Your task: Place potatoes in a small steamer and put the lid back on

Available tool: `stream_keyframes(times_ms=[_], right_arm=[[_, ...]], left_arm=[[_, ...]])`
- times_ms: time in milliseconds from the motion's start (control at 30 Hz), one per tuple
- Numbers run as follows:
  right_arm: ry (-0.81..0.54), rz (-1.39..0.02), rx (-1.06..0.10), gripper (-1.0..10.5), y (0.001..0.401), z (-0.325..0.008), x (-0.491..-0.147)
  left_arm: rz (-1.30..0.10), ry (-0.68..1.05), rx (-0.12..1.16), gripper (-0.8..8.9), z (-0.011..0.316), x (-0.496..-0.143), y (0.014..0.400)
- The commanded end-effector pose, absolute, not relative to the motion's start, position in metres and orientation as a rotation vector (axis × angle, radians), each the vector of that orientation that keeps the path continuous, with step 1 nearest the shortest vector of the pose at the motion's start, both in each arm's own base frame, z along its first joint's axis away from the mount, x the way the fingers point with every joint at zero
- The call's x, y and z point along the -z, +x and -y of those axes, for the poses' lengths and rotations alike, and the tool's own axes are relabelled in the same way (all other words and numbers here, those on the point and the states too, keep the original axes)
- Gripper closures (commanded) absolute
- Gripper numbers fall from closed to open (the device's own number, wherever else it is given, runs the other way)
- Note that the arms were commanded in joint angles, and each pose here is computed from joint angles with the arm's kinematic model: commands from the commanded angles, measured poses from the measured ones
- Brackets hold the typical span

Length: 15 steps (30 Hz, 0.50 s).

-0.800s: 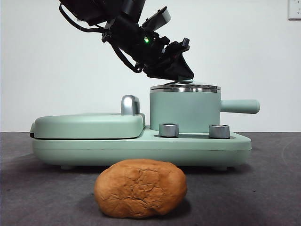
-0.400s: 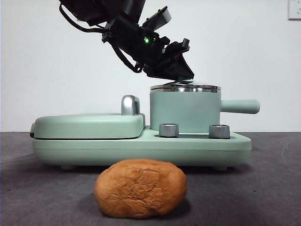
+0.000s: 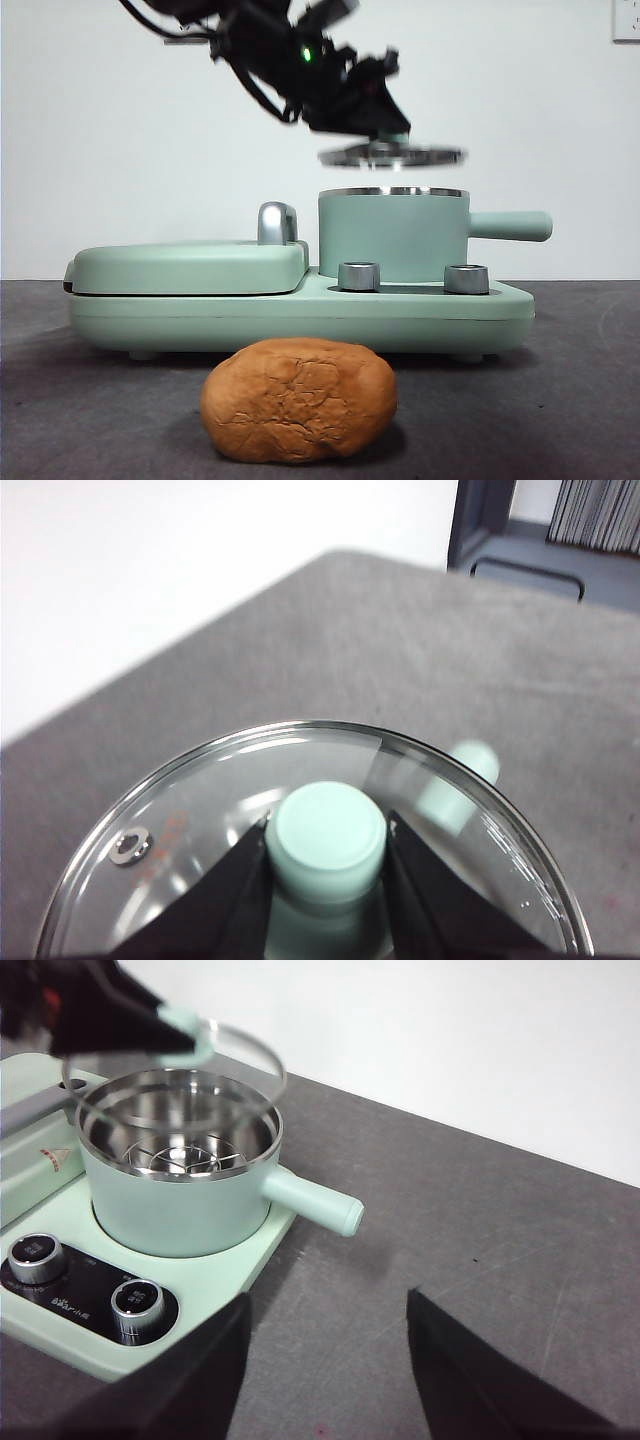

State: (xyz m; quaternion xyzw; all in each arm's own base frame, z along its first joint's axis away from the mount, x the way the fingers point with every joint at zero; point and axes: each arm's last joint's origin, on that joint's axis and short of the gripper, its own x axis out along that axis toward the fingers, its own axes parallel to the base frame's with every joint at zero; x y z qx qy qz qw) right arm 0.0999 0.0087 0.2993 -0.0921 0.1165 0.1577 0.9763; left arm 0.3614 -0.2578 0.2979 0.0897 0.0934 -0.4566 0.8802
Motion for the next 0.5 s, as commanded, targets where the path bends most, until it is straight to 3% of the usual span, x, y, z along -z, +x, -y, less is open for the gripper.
stream_keyframes(times_ms=[33,500], right_arm=[[-0.173,-0.219,-0.315,7.0,0.100,-0.009,-0.305],[-0.176,-0.217,-0.351,7.0,0.099,-0.012,-0.305]], left_arm=[[-0.122,0.150,0.956,8.08,0.255,-0.331,0.350],[-0.261,0.140,0.907,8.04,0.206,-0.379,0.313]])
